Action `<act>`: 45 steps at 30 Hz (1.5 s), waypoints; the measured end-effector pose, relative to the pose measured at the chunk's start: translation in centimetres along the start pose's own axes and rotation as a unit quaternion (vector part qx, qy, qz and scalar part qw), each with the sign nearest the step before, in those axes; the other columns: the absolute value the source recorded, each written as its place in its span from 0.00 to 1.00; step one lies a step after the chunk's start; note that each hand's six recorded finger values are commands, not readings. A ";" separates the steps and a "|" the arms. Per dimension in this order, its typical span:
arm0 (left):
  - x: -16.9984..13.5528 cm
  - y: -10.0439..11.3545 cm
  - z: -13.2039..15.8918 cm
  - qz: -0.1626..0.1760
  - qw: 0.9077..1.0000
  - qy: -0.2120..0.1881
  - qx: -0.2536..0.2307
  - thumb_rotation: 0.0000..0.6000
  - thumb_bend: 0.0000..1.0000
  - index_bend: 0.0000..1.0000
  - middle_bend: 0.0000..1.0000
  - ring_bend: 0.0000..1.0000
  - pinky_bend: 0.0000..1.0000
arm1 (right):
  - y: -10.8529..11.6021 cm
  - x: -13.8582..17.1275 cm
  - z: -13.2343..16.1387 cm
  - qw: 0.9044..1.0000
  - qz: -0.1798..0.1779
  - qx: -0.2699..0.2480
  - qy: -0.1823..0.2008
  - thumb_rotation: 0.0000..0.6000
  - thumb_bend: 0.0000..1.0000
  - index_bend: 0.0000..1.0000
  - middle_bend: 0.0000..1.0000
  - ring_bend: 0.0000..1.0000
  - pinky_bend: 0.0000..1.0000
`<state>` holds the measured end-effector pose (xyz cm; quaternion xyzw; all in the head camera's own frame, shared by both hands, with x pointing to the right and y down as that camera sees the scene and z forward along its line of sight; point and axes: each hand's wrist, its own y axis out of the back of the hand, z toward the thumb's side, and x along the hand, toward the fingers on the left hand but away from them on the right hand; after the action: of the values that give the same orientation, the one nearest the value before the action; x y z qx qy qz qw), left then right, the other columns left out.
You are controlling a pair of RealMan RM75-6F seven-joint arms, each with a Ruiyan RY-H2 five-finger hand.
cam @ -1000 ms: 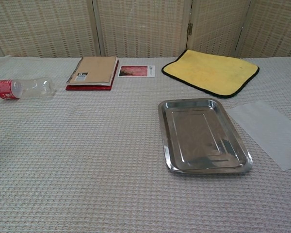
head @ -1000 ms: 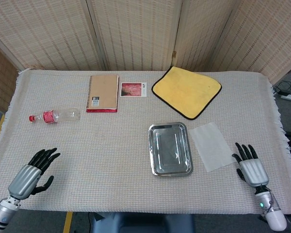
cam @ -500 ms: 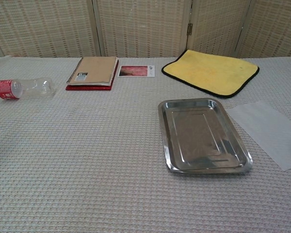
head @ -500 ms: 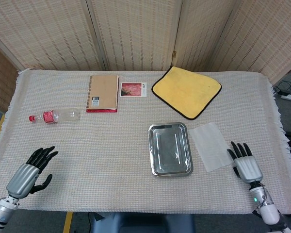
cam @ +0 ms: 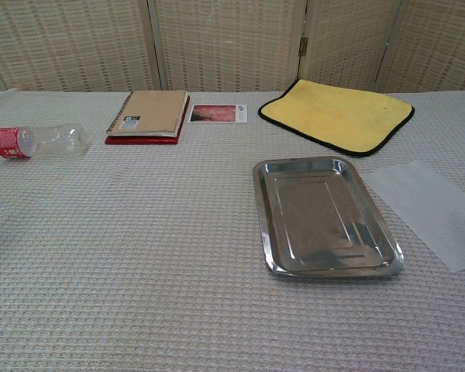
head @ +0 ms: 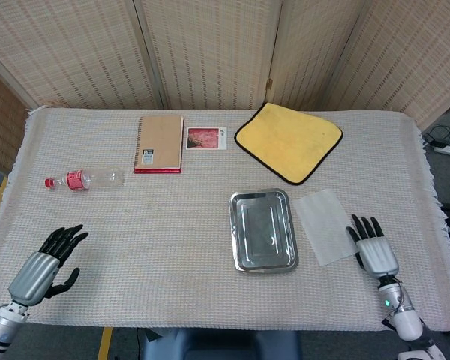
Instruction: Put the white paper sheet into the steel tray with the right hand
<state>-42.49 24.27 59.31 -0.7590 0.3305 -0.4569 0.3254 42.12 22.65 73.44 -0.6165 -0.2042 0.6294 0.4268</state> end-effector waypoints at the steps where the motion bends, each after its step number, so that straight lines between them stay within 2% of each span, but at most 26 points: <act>1: 0.0 0.0 0.0 -0.001 1.000 0.000 0.000 1.00 0.58 0.00 0.00 0.00 0.00 | 0.0 -0.1 0.0 1.000 -0.001 0.001 -0.001 1.00 0.44 0.25 0.00 0.00 0.00; 7: 0.0 -0.1 -0.2 -0.003 1.000 0.004 0.003 1.00 0.58 0.00 0.00 0.00 0.00 | 0.0 -0.9 0.6 1.000 -0.003 -0.002 -0.007 1.00 0.44 0.32 0.00 0.00 0.00; 14: 0.3 -0.2 -0.5 0.001 1.000 0.010 0.004 1.00 0.58 0.00 0.00 0.00 0.00 | 0.0 -1.1 1.1 1.000 -0.007 -0.015 -0.014 1.00 0.44 0.45 0.01 0.00 0.00; 17: 0.4 -0.2 -0.7 0.000 1.000 0.013 0.004 1.00 0.58 0.00 0.00 0.00 0.00 | 0.4 -1.1 1.2 0.999 -0.022 -0.026 -0.015 1.00 0.44 0.50 0.06 0.03 0.00; 21: 0.4 -0.3 -0.7 -0.002 1.000 0.014 0.004 1.00 0.58 0.00 0.00 0.00 0.00 | 1.5 -1.0 1.3 0.997 -0.060 -0.053 -0.019 1.00 0.44 0.60 0.18 0.14 0.00; 24: 0.4 -0.3 -0.7 -0.002 1.000 0.014 0.004 1.00 0.58 0.00 0.00 0.00 0.00 | 2.2 -0.9 1.1 0.994 -0.085 -0.068 -0.020 1.00 0.44 0.65 0.22 0.17 0.00; 32: 0.3 -0.2 -0.5 -0.001 1.000 0.011 0.003 1.00 0.58 0.00 0.00 0.00 0.00 | 2.9 -0.7 1.2 0.990 -0.114 -0.085 -0.013 1.00 0.44 0.69 0.27 0.21 0.00; 45: 0.2 0.0 -0.4 0.005 1.000 0.009 -0.001 1.00 0.58 0.00 0.00 0.00 0.00 | 4.7 -0.7 1.0 0.979 -0.163 -0.121 -0.016 1.00 0.46 0.69 0.32 0.25 0.00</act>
<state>-42.80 24.02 59.53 -0.7536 0.3372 -0.4620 0.3241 39.75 19.76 70.37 -0.6117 -0.3839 0.5316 0.4425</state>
